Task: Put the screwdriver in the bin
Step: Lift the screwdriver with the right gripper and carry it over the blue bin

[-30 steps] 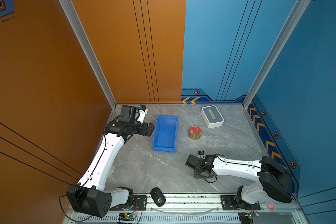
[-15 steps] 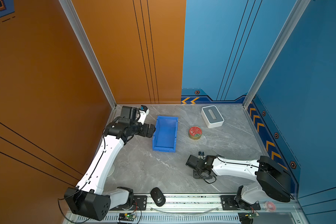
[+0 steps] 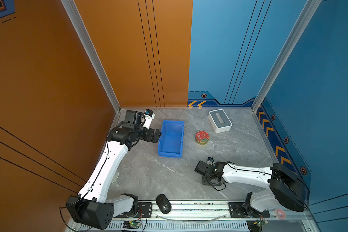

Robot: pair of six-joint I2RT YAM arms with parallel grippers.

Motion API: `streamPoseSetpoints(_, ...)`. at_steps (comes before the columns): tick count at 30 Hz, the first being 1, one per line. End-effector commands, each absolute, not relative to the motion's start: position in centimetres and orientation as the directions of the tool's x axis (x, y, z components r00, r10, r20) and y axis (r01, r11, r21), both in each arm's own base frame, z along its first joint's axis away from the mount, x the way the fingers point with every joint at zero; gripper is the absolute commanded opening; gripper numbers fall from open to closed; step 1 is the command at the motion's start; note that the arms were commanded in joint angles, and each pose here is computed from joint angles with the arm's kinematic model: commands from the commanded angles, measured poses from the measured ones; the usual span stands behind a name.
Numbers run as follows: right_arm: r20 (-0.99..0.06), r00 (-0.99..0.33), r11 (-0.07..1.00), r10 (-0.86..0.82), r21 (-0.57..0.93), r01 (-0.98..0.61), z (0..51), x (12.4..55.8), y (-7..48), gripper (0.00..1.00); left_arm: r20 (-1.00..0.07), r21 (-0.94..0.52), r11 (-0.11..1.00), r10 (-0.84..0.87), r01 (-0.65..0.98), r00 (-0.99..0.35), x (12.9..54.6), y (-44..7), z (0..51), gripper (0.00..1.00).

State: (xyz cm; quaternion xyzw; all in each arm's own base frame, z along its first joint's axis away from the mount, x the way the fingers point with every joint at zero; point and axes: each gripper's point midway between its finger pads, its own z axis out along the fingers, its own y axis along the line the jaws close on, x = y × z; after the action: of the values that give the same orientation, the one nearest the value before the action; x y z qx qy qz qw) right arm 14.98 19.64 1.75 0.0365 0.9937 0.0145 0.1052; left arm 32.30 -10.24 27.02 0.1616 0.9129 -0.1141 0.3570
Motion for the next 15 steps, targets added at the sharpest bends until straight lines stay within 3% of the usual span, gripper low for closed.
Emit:
streamPoseSetpoints(1, -0.206, -0.976, 0.998, 0.066, 0.017, 0.064, 1.6, 14.5, 18.9, 0.21, -0.691, -0.057, 0.918, 0.247, 0.392, -0.679, 31.6, -10.1, 27.3, 0.98)
streamPoseSetpoints(7, -0.235, -0.971, 0.999, 0.034, 0.039, 0.025, 3.0, 15.1, 19.5, 0.13, -0.692, 0.0, 0.922, 0.279, 0.386, -0.666, 31.7, -9.3, 27.4, 0.98)
streamPoseSetpoints(15, -0.299, -0.954, 0.998, -0.021, 0.054, -0.039, 7.2, 16.3, 20.4, 0.13, -0.693, 0.031, 0.933, 0.279, 0.359, -0.665, 31.5, -8.5, 27.4, 0.98)
